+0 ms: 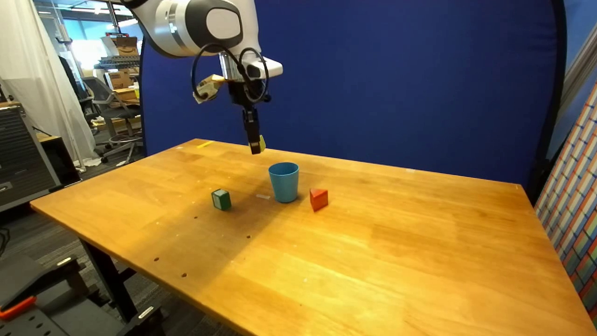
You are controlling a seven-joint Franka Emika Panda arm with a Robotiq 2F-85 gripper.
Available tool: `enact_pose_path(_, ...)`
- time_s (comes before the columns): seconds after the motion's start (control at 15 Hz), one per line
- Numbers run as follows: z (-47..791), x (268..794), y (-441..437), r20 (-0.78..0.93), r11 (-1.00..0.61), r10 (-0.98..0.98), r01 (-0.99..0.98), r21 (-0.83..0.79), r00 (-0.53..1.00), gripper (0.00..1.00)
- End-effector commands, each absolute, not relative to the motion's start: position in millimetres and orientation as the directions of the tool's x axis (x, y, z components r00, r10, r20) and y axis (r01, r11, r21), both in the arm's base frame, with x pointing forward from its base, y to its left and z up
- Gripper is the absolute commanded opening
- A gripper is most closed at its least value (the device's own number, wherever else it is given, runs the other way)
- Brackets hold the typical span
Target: Put the yellow block in the cup
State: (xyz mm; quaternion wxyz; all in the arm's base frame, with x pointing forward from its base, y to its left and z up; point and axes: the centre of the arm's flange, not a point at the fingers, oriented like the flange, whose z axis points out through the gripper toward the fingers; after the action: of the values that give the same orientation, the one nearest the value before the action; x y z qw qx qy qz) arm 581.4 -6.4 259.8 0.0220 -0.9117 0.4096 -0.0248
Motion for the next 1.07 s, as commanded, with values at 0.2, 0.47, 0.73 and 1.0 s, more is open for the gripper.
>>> enact_pose_path(0.2,258,575,-52,0.036,-0.588,-0.809,-0.807,-0.063,0.587,0.17)
enact_pose_path(0.47,255,585,-72,0.018,-0.576,-0.817,-0.814,-0.068,0.576,0.18)
enact_pose_path(0.73,252,589,-71,-0.038,-0.609,-0.787,-0.785,-0.112,0.616,0.76)
enact_pose_path(1.0,246,581,-50,-0.073,-0.634,-0.756,-0.756,-0.161,0.65,1.0)
